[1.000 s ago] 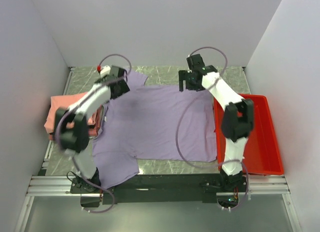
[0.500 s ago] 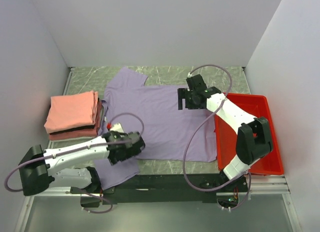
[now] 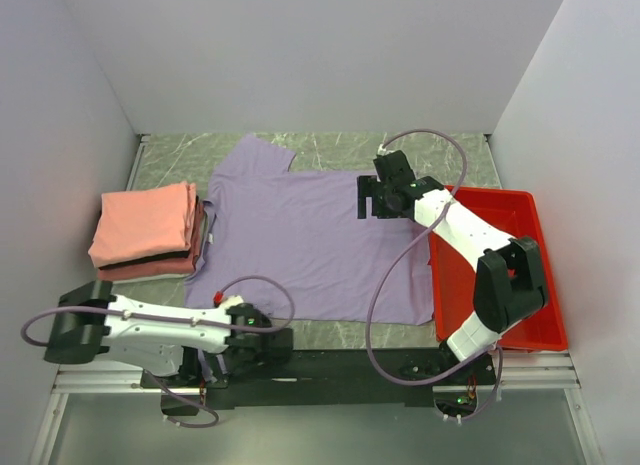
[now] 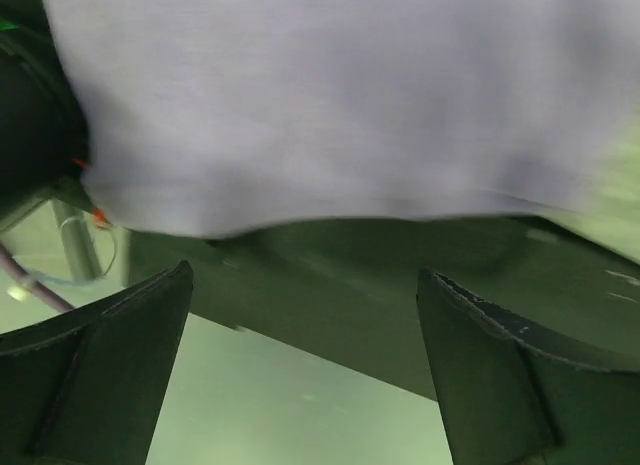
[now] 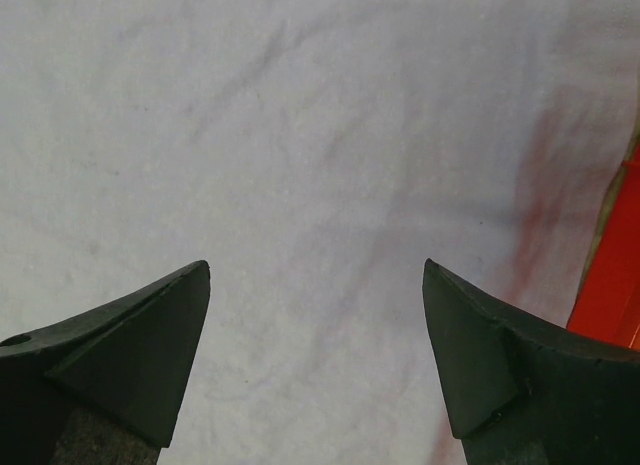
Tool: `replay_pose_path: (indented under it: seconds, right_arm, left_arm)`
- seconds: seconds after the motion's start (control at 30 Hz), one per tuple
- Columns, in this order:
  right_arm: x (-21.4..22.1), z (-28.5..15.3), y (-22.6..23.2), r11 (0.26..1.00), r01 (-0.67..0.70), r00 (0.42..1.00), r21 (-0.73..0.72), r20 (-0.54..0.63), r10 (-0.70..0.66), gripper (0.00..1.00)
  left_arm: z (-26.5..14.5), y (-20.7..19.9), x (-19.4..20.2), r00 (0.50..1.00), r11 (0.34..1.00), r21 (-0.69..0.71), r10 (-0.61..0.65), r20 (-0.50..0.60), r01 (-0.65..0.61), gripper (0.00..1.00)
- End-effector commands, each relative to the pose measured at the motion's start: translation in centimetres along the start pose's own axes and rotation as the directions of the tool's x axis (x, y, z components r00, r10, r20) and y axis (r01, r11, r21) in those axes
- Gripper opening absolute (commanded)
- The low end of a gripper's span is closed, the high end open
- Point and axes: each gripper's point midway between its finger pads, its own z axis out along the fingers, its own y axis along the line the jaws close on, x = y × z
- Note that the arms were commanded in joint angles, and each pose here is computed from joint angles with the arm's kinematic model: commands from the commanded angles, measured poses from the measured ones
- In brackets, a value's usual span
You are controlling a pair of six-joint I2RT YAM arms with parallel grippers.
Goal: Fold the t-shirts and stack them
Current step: Fold the tshirt
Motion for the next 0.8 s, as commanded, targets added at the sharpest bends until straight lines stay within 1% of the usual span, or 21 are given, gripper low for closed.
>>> replay_pose_path:
  seconds: [0.0, 0.03, 0.1, 0.13, 0.17, 0.23, 0.27, 0.3, 0.4, 0.53, 0.6, 0.73, 0.77]
  right_arm:
    - [-0.6, 0.4, -0.5, 1.000, -0.002, 1.000, 0.025, 0.026, 0.001, 0.93]
    - [-0.6, 0.4, -0.5, 1.000, 0.000, 1.000, 0.027, 0.026, 0.000, 0.93]
    - [-0.5, 0.5, -0.6, 1.000, 0.002, 1.000, 0.030, 0.022, -0.003, 0.93]
    - [-0.6, 0.5, -0.6, 1.000, 0.002, 1.000, 0.030, 0.024, -0.003, 0.93]
    - [-0.5, 0.5, -0.6, 1.000, 0.004, 1.000, 0.029, 0.020, -0.004, 0.93]
    - [-0.6, 0.5, -0.6, 1.000, 0.004, 1.000, 0.028, 0.023, -0.004, 0.93]
    - [-0.4, 0.6, -0.6, 1.000, 0.004, 1.000, 0.029, 0.019, -0.005, 0.93]
    - [-0.4, 0.7, -0.7, 1.000, 0.002, 1.000, 0.030, 0.017, -0.002, 0.93]
    - [0.0, 1.0, -0.7, 0.999, 0.010, 1.000, 0.037, 0.002, -0.010, 0.93]
    - [0.4, 1.2, -0.7, 0.999, 0.011, 1.000, 0.033, -0.014, -0.011, 0.93]
    - [0.5, 1.3, -0.4, 1.000, 0.014, 1.000, 0.020, -0.016, -0.013, 0.93]
    - [0.5, 1.3, -0.3, 1.000, 0.015, 1.000, 0.011, -0.020, -0.015, 0.93]
    - [0.4, 1.2, -0.3, 1.000, 0.016, 1.000, 0.011, -0.018, -0.016, 0.93]
  left_arm:
    - [1.4, 1.6, 1.1, 0.967, 0.970, -0.028, -0.241, -0.080, 0.240, 0.99]
    - [1.2, 0.6, 1.2, 0.953, 0.958, 0.044, -0.277, -0.122, 0.284, 1.00]
    - [1.9, 0.5, 0.8, 0.943, 0.944, 0.083, -0.308, -0.124, 0.319, 0.99]
    - [1.7, -0.1, 0.3, 0.932, 0.926, 0.126, -0.340, -0.130, 0.355, 0.99]
    - [1.7, -0.1, 0.0, 0.926, 0.918, 0.138, -0.356, -0.124, 0.371, 0.99]
    - [1.8, 0.1, -0.5, 0.913, 0.904, 0.138, -0.392, -0.113, 0.405, 0.96]
    - [1.9, 0.4, -0.6, 0.910, 0.902, 0.124, -0.402, -0.104, 0.413, 0.92]
    - [2.1, 1.0, -0.8, 0.909, 0.904, 0.102, -0.407, -0.084, 0.415, 0.91]
    - [2.3, 1.1, -0.7, 0.908, 0.905, 0.077, -0.413, -0.071, 0.418, 0.89]
    - [3.0, 1.4, -0.7, 0.902, 0.902, 0.010, -0.433, -0.005, 0.433, 0.88]
    - [3.2, 0.9, -1.1, 0.898, 0.899, 0.021, -0.438, 0.026, 0.438, 0.87]
    - [3.5, -1.0, -1.9, 0.867, 0.864, 0.113, -0.497, 0.032, 0.491, 0.82]
    - [3.8, -0.8, -2.1, 0.858, 0.855, 0.115, -0.512, 0.037, 0.506, 0.80]
